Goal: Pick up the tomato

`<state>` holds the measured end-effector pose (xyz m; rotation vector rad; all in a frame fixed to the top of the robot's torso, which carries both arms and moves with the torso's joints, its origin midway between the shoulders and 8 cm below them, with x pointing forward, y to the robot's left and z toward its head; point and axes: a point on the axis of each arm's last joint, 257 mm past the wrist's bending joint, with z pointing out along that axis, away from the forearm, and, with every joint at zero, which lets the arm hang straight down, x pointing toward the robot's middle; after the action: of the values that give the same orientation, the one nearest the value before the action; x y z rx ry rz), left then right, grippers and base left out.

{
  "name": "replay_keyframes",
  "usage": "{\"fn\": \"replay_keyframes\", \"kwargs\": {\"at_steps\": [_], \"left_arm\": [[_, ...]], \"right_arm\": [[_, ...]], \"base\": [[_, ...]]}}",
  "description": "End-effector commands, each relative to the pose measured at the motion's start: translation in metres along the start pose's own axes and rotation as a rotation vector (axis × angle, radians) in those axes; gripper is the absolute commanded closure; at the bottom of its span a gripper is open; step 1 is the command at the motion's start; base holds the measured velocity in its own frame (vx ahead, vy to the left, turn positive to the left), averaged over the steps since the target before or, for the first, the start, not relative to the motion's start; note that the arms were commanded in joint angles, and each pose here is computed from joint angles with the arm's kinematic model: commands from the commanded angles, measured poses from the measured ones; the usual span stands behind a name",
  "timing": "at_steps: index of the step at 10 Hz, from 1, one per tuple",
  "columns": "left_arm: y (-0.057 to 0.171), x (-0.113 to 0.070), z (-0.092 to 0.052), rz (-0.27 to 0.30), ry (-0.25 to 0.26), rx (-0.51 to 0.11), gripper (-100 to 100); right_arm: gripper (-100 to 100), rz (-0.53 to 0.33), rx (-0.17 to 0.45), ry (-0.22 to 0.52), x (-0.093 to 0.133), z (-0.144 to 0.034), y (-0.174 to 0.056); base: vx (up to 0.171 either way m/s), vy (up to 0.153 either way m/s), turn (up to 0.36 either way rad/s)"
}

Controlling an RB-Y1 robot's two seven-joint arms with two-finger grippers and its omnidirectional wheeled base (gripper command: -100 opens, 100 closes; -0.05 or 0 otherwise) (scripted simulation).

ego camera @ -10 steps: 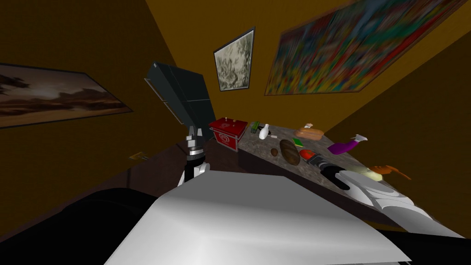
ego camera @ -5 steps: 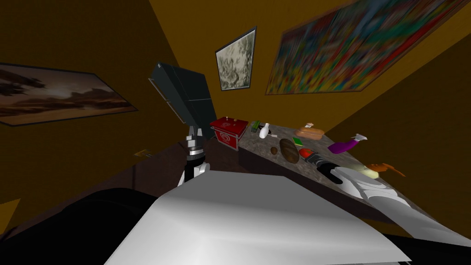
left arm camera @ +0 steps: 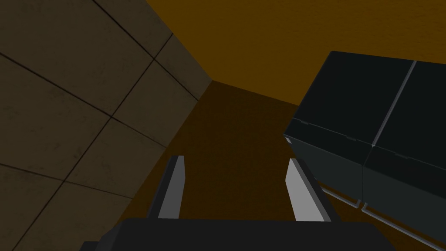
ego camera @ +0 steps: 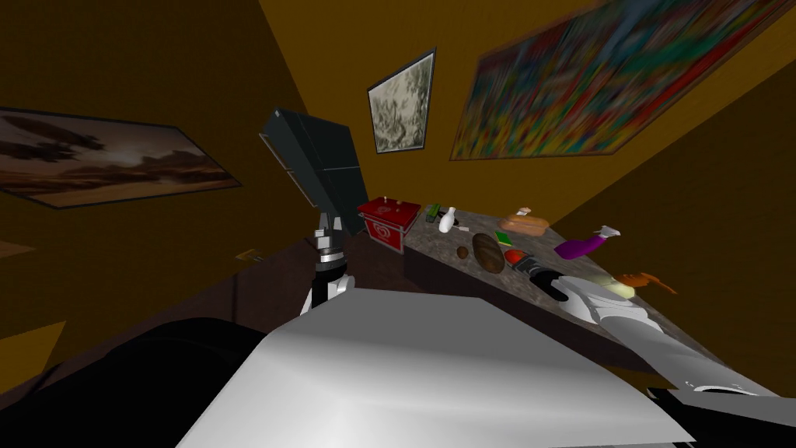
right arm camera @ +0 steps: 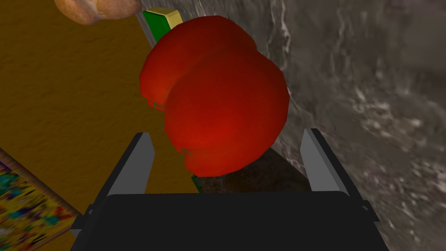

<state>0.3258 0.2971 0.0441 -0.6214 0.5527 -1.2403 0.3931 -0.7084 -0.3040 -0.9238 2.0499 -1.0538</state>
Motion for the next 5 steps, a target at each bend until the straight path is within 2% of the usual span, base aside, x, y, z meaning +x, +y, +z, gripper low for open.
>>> {"fn": "replay_keyframes", "kwargs": {"at_steps": [1,4,5], "left_arm": [[0.000,0.000,0.000,0.000,0.000,0.000,0],[0.000,0.000,0.000,0.000,0.000,0.000,0],[0.000,0.000,0.000,0.000,0.000,0.000,0]], "right_arm": [[-100,0.003,0.004,0.009,0.002,0.005,-0.004],[-100,0.001,0.001,0.004,-0.008,0.018,-0.005],[-100,0.008,0.009,0.017,-0.004,0.019,-0.011]], "base": [[-0.045,-0.002,0.021],[-0.054,-0.006,0.037],[-0.049,0.000,0.023]]}}
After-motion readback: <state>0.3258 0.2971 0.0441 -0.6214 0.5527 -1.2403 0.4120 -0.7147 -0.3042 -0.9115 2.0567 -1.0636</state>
